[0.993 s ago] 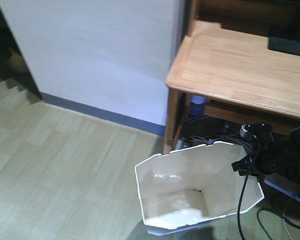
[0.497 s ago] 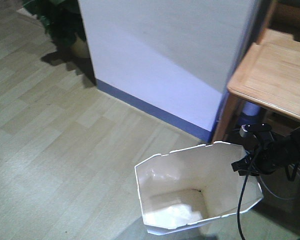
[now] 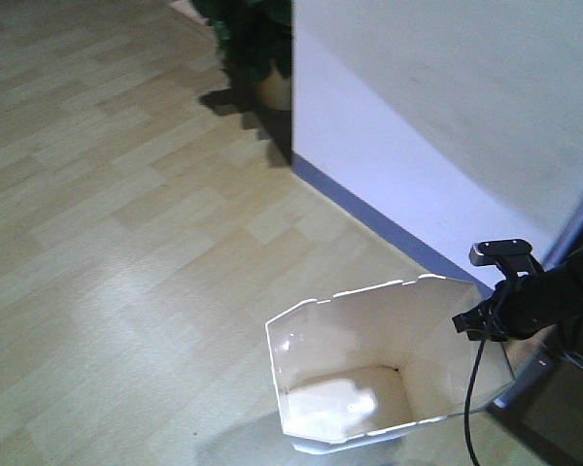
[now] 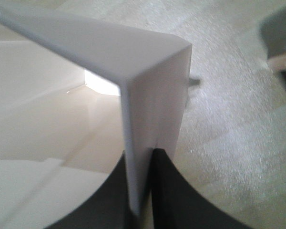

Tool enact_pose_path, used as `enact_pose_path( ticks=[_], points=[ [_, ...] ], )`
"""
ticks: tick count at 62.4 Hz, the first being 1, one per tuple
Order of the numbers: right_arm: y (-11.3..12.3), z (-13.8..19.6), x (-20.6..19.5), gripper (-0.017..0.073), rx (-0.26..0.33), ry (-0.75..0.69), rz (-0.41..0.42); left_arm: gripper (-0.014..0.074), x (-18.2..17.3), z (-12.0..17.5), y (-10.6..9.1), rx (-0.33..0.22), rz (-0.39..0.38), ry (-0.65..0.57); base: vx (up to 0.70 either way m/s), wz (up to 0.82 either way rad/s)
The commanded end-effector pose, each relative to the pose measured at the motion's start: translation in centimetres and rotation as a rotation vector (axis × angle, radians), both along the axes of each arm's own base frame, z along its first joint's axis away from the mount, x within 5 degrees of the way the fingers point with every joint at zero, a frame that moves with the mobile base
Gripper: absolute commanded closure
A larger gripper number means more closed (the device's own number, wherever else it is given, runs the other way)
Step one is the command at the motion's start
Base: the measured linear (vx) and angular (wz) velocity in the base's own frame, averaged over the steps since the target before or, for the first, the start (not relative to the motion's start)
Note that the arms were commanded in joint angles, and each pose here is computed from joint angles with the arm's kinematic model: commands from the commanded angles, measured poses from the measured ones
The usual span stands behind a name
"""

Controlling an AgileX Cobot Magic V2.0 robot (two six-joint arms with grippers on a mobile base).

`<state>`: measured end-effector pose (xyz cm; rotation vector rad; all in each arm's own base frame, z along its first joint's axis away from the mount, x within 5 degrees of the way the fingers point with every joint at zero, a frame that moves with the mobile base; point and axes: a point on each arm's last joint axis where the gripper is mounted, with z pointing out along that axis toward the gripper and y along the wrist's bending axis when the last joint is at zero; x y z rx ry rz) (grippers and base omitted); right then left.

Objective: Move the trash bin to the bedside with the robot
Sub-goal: 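Hold the bin in the right gripper while the base turns away from the desk, then carry the bin with the right gripper toward the bed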

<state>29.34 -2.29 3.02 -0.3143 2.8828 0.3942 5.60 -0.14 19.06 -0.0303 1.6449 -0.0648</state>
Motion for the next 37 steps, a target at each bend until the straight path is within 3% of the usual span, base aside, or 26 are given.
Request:
enact_pose_path(
  ticks=[1,37],
  points=[
    [0.96,2.43,0.63,0.0566,0.129,-0.030,-0.015,0.0599,0.06,-0.18,-0.03,-0.014,-0.005,-0.060,0.11,0.57],
    [0.96,2.43,0.63,0.0566,0.129,-0.030,-0.015,0.0599,0.06,-0.18,-0.03,-0.014,-0.005,-0.060,0.14,0.70]
  ],
)
